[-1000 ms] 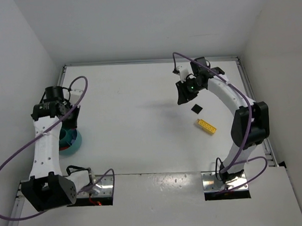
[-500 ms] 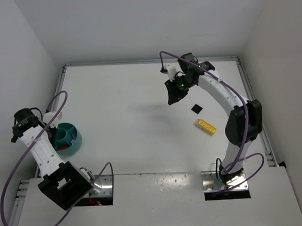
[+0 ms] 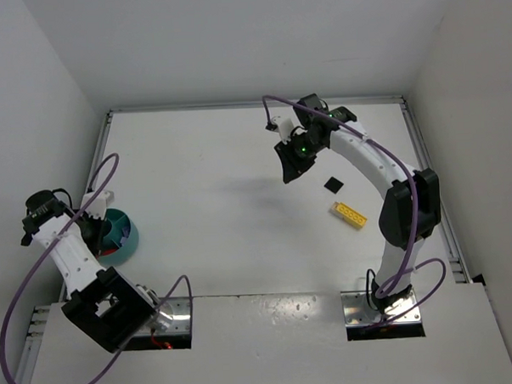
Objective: Sort the legos into containers by color
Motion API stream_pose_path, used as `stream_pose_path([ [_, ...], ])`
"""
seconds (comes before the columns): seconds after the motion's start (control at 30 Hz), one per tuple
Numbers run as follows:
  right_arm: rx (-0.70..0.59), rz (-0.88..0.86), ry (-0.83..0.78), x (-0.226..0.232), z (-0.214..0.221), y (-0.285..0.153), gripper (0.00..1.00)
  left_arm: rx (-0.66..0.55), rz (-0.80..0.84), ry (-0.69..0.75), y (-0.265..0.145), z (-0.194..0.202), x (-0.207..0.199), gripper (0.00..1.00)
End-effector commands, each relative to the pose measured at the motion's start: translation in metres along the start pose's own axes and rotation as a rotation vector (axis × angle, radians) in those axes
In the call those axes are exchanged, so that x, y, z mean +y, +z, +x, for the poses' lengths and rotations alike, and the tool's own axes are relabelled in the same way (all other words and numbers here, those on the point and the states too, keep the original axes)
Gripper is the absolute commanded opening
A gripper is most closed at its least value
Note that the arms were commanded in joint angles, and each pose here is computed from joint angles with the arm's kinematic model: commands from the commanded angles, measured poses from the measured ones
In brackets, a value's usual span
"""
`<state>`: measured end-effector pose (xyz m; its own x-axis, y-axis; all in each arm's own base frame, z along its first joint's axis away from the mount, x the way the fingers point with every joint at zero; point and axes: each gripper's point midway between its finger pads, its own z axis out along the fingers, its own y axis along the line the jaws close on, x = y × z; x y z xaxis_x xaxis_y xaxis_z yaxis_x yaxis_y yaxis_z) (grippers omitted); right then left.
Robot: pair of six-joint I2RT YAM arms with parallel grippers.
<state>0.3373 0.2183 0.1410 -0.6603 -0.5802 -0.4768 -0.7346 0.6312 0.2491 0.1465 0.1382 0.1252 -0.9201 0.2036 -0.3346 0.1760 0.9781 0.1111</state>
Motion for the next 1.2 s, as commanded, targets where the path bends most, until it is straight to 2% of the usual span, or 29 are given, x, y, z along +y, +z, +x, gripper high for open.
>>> stream_pose_path([
  [0.0, -0.023, 0.016, -0.015, 0.001, -0.006, -0.007, 0.03, -0.040, 0.027, 0.007, 0.007, -0.008, 0.002, 0.03],
  [0.27, -0.013, 0.009, -0.019, 0.003, -0.005, -0.003, 0.03, -0.074, 0.032, 0.002, 0.013, -0.019, 0.009, 0.08],
  [0.5, -0.013, 0.009, -0.019, 0.003, -0.005, -0.003, 0.03, -0.083, 0.051, 0.000, 0.019, -0.023, 0.013, 0.17],
  [0.6, -0.013, 0.009, -0.019, 0.003, -0.005, -0.003, 0.03, -0.096, 0.049, 0.002, 0.018, -0.027, 0.014, 0.27],
  [0.67, -0.013, 0.009, -0.019, 0.003, -0.005, -0.003, 0.03, -0.106, 0.054, 0.015, 0.015, -0.030, 0.014, 0.40],
  [0.73, -0.005, 0.007, -0.015, 0.003, -0.002, -0.001, 0.03, -0.107, 0.053, 0.015, 0.015, -0.031, 0.016, 0.46],
  [0.9, -0.015, 0.000, -0.019, 0.006, -0.004, -0.004, 0.03, -0.108, 0.051, 0.007, 0.009, -0.034, 0.017, 0.47],
  [1.0, -0.044, -0.017, -0.030, 0.014, -0.007, -0.014, 0.03, -0.170, 0.044, 0.051, -0.011, -0.048, 0.016, 0.41],
  [1.13, -0.111, -0.142, -0.013, 0.038, -0.016, -0.025, 0.03, -0.378, 0.094, 0.188, -0.069, -0.084, -0.015, 0.39],
  [1.17, -0.142, -0.244, -0.019, 0.058, -0.020, -0.030, 0.03, -0.473, 0.107, 0.212, -0.082, -0.098, -0.026, 0.39],
])
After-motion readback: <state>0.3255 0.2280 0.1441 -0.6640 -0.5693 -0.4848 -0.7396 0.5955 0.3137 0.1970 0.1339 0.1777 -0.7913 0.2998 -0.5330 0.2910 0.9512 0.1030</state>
